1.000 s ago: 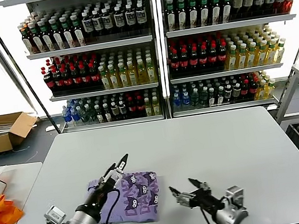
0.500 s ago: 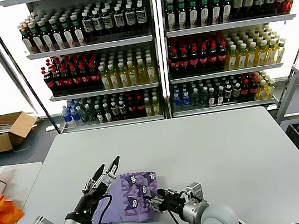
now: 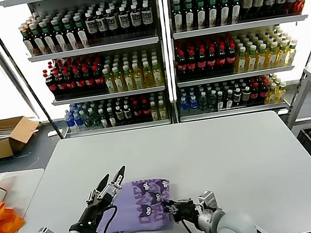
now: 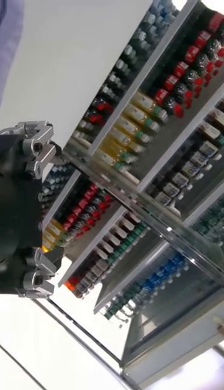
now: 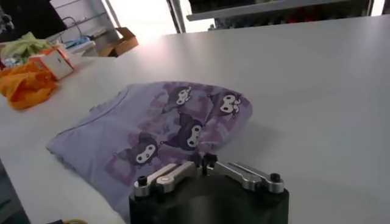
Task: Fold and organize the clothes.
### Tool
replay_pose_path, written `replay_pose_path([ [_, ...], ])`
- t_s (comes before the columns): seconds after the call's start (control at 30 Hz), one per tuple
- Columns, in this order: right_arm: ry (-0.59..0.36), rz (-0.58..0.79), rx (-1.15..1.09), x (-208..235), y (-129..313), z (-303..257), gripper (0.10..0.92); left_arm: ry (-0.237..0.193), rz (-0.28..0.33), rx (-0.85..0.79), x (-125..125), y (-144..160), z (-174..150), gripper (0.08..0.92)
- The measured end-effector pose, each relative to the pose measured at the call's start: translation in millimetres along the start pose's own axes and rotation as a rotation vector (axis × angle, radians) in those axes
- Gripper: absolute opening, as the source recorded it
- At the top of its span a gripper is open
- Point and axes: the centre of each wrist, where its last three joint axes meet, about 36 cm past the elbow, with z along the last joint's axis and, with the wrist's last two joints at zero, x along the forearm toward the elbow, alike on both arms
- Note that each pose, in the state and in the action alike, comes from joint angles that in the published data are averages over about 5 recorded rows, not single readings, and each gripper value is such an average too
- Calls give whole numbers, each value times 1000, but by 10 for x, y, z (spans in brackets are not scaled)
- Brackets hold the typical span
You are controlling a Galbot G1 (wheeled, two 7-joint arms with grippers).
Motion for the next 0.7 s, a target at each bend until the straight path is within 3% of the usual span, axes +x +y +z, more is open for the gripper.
replay_pose_path([
  [0.43, 20, 183, 98, 731, -668, 57, 110, 1, 0, 13, -19, 10, 35, 823],
  [0.53, 20, 224, 125, 828, -719, 15, 153, 3, 1, 17, -18, 9, 33, 823],
  [0.7, -13, 302, 175, 924, -725, -87, 294, 4, 0, 26, -5, 15, 28, 822],
])
